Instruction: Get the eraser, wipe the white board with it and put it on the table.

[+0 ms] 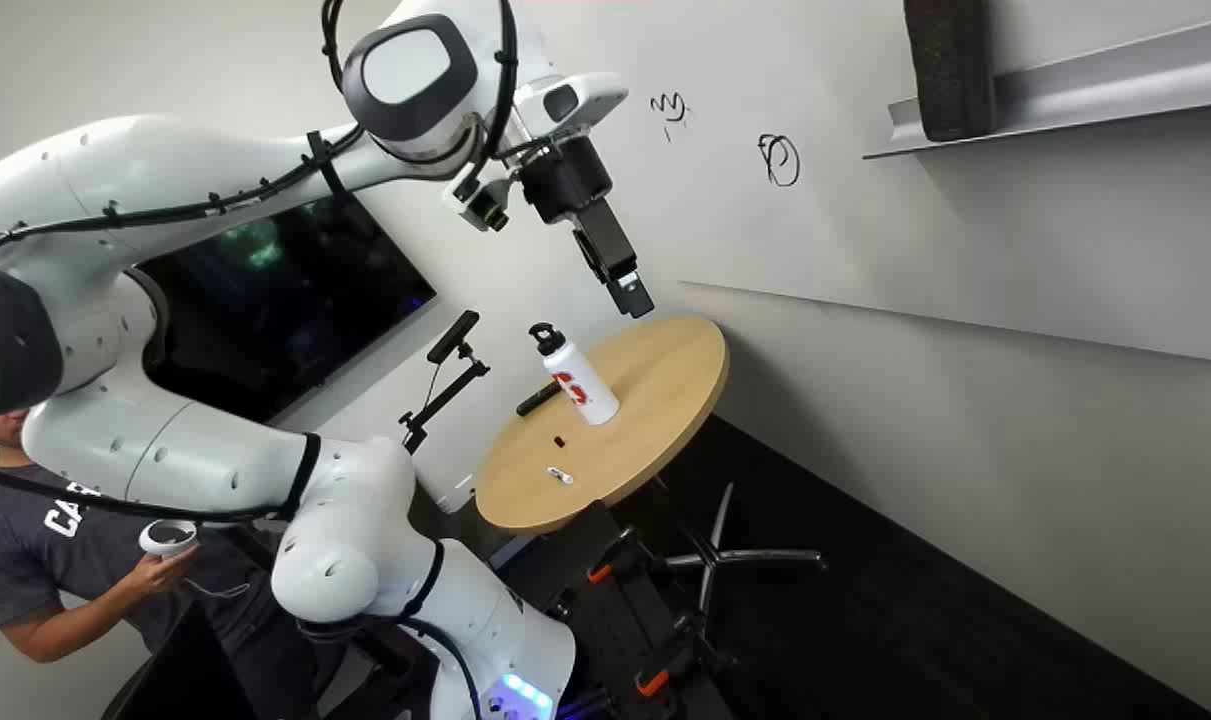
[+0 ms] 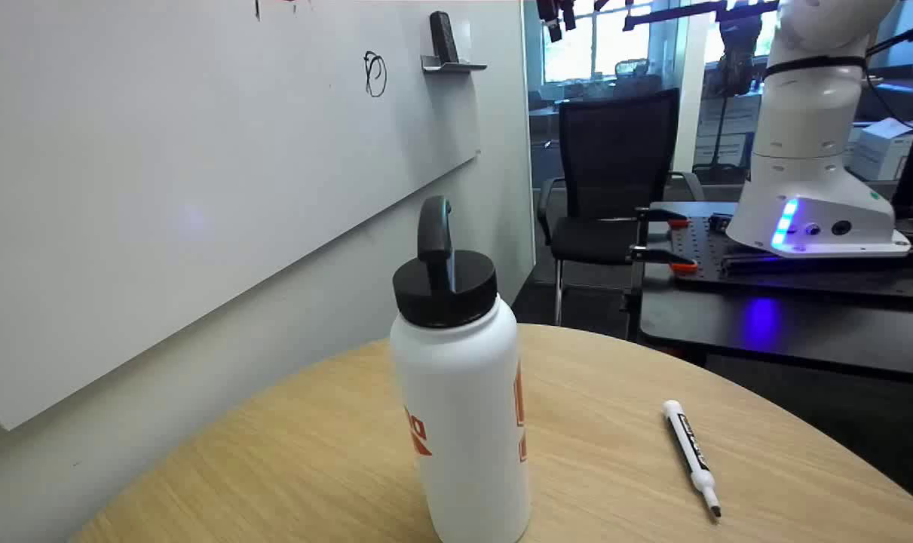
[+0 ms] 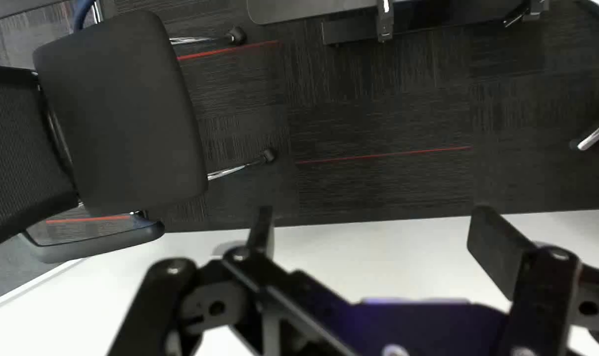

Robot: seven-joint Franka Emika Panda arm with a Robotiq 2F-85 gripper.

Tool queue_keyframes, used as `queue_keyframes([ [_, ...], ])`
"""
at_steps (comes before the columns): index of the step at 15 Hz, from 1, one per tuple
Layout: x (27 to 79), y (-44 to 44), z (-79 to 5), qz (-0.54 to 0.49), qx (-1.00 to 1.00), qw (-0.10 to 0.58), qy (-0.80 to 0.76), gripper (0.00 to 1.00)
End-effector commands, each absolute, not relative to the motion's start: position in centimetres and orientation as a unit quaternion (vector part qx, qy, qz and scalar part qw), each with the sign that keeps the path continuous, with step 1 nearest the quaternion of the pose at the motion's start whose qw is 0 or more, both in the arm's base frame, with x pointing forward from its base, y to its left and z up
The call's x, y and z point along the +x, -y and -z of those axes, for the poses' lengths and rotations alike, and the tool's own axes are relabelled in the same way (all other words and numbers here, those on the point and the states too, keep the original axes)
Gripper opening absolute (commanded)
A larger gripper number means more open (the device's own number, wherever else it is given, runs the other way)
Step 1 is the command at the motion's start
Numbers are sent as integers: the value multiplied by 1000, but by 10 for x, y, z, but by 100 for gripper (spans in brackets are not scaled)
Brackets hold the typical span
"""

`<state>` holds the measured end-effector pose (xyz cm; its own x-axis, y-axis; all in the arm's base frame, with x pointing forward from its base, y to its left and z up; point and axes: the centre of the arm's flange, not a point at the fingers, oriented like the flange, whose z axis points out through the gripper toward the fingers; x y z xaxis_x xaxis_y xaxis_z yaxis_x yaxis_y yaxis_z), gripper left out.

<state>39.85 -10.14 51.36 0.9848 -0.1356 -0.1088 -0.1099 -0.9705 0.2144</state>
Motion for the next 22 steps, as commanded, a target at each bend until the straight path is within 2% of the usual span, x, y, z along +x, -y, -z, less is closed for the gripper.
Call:
queue_keyframes([
  [1,399,101,-514,61,991,104,62,100],
  [12,405,103,-514,49,992,98,66,100],
  [16,436,128,-542,-63,993,37,97,100],
  [22,467,186,-562,-242,966,-8,90,100],
])
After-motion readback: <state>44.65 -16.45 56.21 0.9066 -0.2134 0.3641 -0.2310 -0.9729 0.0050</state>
